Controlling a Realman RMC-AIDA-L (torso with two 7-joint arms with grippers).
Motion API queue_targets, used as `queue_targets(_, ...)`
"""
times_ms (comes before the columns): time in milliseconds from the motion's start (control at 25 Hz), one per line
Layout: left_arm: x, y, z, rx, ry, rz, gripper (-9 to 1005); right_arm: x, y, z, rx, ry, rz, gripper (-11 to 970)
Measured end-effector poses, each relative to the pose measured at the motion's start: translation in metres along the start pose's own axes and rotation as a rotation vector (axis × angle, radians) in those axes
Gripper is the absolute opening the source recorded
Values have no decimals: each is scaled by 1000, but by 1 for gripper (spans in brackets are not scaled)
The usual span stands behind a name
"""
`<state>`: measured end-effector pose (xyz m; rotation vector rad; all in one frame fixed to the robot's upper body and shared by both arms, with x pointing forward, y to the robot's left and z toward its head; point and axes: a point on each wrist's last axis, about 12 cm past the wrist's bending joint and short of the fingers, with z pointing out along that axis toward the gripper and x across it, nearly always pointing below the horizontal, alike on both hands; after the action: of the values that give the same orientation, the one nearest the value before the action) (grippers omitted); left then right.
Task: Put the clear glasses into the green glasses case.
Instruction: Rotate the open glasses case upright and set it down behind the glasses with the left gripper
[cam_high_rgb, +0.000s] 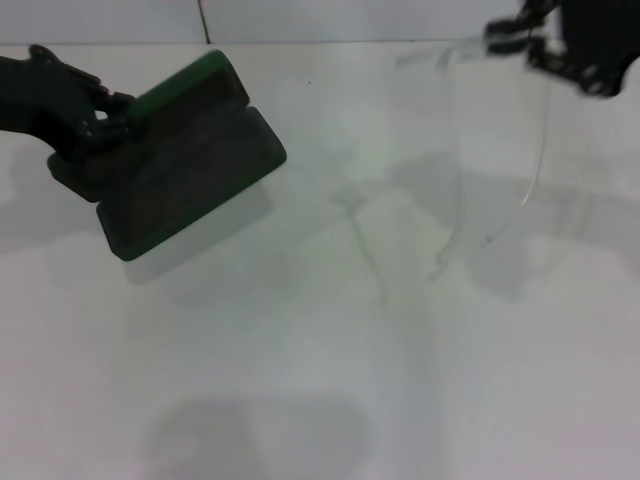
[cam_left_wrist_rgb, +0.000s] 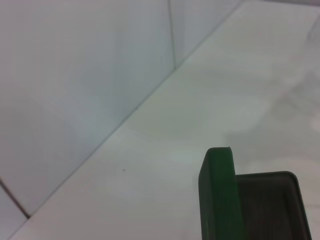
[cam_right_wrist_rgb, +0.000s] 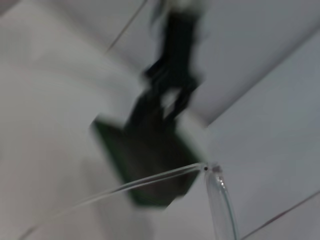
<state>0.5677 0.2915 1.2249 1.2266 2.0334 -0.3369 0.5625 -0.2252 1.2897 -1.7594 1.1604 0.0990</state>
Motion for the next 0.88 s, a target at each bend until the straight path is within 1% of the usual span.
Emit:
queue_targets(40, 0, 0, 0, 1, 2, 2, 210, 2, 2, -15, 43, -42, 44, 56)
queue_targets(160, -7, -4, 10, 20, 51, 29, 210, 9, 10, -47, 135, -133, 132, 56)
queue_targets(240, -14, -9, 23, 42, 97, 44, 210, 19, 23, -69, 205, -194, 205, 55)
queue_targets(320, -22, -14, 39, 66, 143, 63, 210, 28, 36, -84, 251, -235, 262, 55)
queue_targets(360, -26, -18, 47, 83, 161, 76, 210, 39, 50, -98, 294, -274, 327, 55)
queue_targets(400, -29, -21, 54, 92, 173, 89, 210, 42, 55, -103, 309, -289, 347, 55)
queue_targets(480, -35, -28, 70, 105, 192, 116, 210, 56, 74, -118, 363, -334, 419, 55)
queue_targets(520, -38, -31, 77, 105, 198, 131, 210, 64, 85, -126, 396, -359, 454, 55)
queue_targets(560, -41, -34, 82, 104, 202, 145, 210, 74, 100, -135, 449, -387, 502, 55)
queue_targets(640, -47, -39, 92, 104, 208, 177, 210, 81, 110, -140, 487, -408, 533, 55)
queue_targets(880, -73, -54, 113, 112, 217, 245, 210, 108, 156, -159, 658, -494, 628, 56)
